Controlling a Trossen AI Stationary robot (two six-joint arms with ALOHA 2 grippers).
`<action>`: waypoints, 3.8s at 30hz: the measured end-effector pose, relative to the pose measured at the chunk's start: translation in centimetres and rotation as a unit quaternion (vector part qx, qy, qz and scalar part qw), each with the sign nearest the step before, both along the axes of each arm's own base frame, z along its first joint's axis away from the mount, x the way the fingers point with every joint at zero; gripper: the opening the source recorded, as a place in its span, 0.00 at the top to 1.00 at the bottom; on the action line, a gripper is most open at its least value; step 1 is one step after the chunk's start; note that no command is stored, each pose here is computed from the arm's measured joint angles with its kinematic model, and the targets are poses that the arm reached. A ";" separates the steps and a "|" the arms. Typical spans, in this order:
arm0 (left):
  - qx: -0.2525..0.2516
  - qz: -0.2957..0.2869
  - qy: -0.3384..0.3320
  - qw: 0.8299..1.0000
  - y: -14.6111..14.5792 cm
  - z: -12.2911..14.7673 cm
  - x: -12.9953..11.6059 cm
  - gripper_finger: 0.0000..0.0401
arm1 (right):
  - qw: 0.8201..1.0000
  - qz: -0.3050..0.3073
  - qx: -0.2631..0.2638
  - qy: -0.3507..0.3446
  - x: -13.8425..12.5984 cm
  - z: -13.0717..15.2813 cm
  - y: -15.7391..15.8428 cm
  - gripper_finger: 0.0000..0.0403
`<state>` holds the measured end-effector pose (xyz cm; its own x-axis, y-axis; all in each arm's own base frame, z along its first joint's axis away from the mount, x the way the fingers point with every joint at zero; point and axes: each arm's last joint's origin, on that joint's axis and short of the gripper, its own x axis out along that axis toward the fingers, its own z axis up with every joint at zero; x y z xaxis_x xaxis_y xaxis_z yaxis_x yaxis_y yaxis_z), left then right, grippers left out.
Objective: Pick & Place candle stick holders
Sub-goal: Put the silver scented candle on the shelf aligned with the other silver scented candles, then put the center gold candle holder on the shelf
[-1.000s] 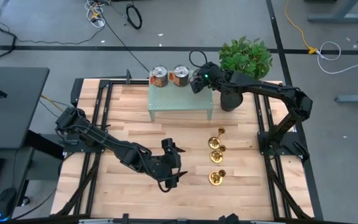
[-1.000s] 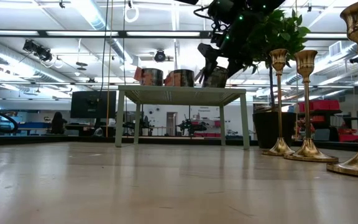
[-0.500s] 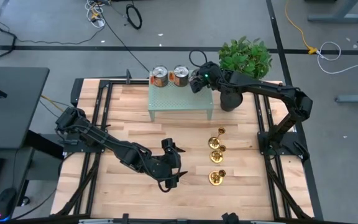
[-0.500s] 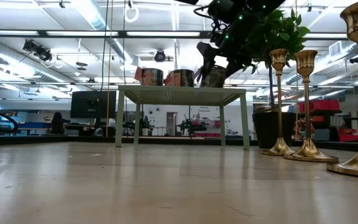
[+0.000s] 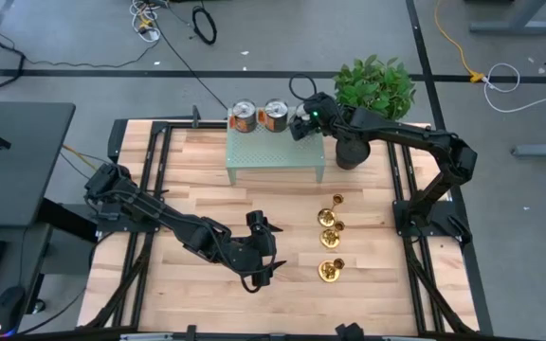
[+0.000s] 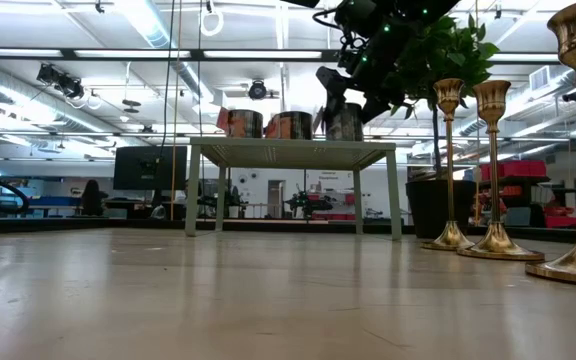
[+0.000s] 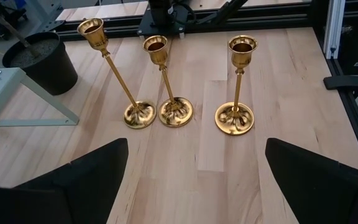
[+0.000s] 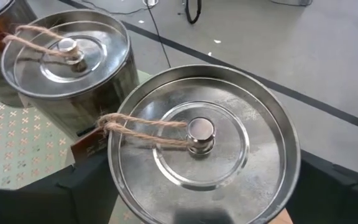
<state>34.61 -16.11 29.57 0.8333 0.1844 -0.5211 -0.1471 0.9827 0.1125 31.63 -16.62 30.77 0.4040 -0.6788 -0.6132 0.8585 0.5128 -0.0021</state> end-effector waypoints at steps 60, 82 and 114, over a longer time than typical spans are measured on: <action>-0.005 0.000 -0.009 1.000 -0.1 0.2 0.1 0.03 | 0.999 -0.019 -0.034 -0.007 1.3 -1.0 -1.0 0.02; -0.005 0.000 -0.010 1.000 -0.1 0.2 0.1 0.03 | 0.999 -0.013 -0.050 0.006 1.0 0.2 1.4 0.02; -0.006 0.000 -0.011 1.000 -0.1 0.2 0.1 0.03 | 0.979 0.183 0.048 0.077 1.0 0.0 16.2 0.02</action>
<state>34.73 -16.17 29.75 0.8445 0.1787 -0.5049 -0.1494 0.9839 0.0983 32.68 -0.44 30.73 0.5078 -0.4419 -0.7395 0.6098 0.7907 -0.0538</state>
